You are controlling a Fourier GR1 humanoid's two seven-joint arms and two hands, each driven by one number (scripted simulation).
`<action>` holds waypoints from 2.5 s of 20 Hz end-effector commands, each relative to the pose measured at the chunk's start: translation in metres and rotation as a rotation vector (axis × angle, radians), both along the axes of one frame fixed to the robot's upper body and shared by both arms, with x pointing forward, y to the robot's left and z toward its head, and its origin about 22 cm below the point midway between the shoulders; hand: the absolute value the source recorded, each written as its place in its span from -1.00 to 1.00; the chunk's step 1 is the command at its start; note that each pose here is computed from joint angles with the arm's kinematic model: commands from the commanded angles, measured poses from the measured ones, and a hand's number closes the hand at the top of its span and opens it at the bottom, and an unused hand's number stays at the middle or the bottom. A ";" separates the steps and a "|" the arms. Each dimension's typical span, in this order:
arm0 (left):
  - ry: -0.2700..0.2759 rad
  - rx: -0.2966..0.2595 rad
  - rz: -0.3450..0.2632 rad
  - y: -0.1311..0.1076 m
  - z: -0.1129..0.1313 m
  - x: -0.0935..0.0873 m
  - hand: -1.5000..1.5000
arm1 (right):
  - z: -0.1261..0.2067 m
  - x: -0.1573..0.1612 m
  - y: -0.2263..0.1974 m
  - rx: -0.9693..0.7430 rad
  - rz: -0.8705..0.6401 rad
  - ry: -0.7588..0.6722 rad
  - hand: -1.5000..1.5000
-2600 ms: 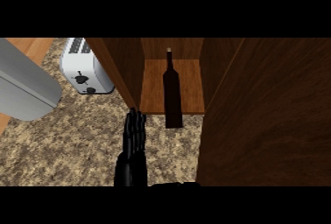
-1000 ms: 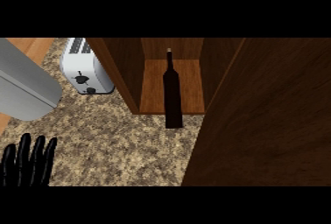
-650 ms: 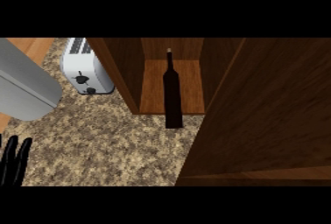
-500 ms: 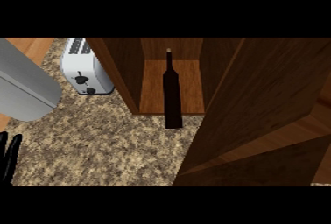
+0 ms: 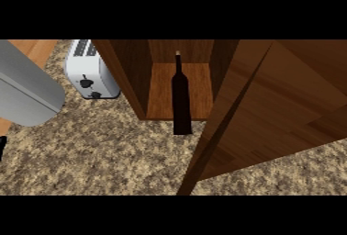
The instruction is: Pick up the wine, place it into the cabinet and close the cabinet
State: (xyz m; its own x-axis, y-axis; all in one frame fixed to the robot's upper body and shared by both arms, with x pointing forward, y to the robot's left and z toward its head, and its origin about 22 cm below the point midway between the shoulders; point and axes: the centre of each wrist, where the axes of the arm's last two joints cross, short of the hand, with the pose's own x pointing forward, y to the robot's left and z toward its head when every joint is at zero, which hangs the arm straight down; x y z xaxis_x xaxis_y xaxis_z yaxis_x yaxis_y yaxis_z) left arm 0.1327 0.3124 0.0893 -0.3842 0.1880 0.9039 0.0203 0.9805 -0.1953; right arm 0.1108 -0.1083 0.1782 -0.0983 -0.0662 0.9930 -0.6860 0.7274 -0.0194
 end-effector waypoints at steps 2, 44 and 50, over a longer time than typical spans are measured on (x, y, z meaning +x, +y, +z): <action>0.007 -0.018 -0.020 0.008 -0.003 0.008 -1.00 | 0.015 -0.014 0.030 0.045 0.084 -0.129 1.00; -0.001 -0.053 -0.014 -0.005 0.003 0.037 -1.00 | 0.069 0.235 0.127 -0.104 -0.218 -0.247 1.00; 0.011 -0.058 -0.033 0.004 0.009 0.029 -1.00 | 0.066 0.270 0.090 -0.112 -0.264 -0.259 1.00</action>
